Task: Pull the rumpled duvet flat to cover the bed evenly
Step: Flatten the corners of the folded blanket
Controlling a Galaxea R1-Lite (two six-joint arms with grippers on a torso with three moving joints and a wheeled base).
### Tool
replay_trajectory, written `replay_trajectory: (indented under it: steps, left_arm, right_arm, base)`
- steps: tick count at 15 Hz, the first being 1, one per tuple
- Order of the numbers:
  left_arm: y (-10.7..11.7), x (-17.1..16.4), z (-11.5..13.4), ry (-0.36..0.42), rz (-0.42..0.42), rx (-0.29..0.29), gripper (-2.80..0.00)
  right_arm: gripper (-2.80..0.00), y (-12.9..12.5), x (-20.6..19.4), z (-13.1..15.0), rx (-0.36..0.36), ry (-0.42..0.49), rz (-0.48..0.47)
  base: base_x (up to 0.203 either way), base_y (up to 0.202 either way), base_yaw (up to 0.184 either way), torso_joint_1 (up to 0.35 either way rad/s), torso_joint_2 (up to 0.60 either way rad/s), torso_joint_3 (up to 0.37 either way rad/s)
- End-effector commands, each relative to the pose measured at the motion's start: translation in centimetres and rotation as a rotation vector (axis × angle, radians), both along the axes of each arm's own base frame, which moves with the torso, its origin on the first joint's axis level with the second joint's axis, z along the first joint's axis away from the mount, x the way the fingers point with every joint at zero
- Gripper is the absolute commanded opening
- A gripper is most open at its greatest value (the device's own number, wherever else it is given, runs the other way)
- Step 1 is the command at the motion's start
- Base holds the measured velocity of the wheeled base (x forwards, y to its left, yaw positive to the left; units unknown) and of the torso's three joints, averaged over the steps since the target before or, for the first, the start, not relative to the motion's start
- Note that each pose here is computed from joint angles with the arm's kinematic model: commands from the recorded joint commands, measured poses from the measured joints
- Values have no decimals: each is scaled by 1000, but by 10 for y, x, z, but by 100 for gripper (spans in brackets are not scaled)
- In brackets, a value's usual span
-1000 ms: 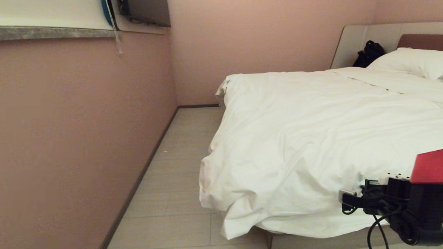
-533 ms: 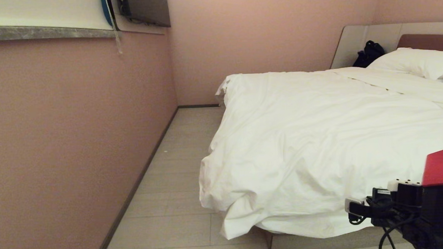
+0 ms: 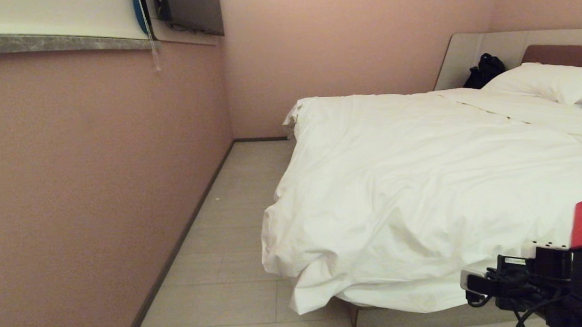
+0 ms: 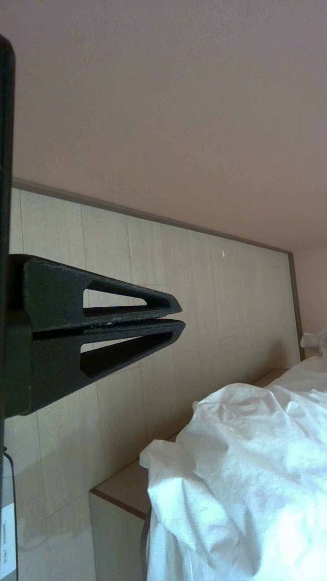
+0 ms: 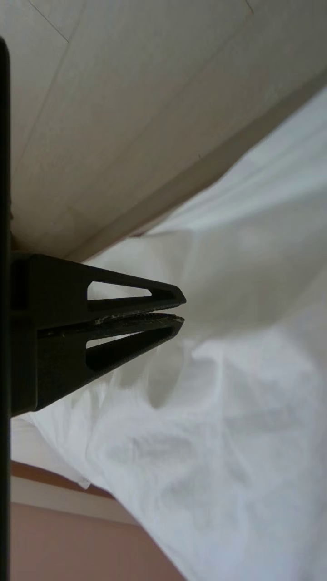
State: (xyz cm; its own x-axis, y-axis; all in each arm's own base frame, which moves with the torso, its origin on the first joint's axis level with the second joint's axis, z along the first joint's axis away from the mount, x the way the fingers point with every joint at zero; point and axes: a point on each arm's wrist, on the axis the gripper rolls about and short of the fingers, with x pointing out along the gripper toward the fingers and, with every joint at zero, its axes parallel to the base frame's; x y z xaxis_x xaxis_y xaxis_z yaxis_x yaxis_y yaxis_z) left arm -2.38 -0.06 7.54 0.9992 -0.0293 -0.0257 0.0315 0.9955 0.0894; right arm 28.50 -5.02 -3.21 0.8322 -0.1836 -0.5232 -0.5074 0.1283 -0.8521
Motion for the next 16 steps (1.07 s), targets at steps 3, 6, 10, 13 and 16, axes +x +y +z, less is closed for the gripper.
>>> replay_trajectory:
  steps: [3,6,10,13,16]
  left_arm:
    - [0,0,0,0,0,0,-280]
    - [0,0,0,0,0,0,-280]
    - [0,0,0,0,-1,0,-280]
    - [0,0,0,0,0,0,-280]
    - [0,0,0,0,0,0,-280]
  right_arm:
    - [-280,-5,18,-1,-23,-54,-10]
    - [0,-7,27,-1,-34,-79,-13]
    - [0,-8,32,-4,-41,-86,-21]
    - [0,-11,46,-7,-64,-117,-21]
    - [0,-16,62,-11,-102,-129,-10]
  base:
    - [0,0,0,0,0,0]
    - [0,0,0,0,0,0]
    - [0,0,0,0,0,0]
    - [0,0,0,0,0,0]
    - [0,0,0,0,0,0]
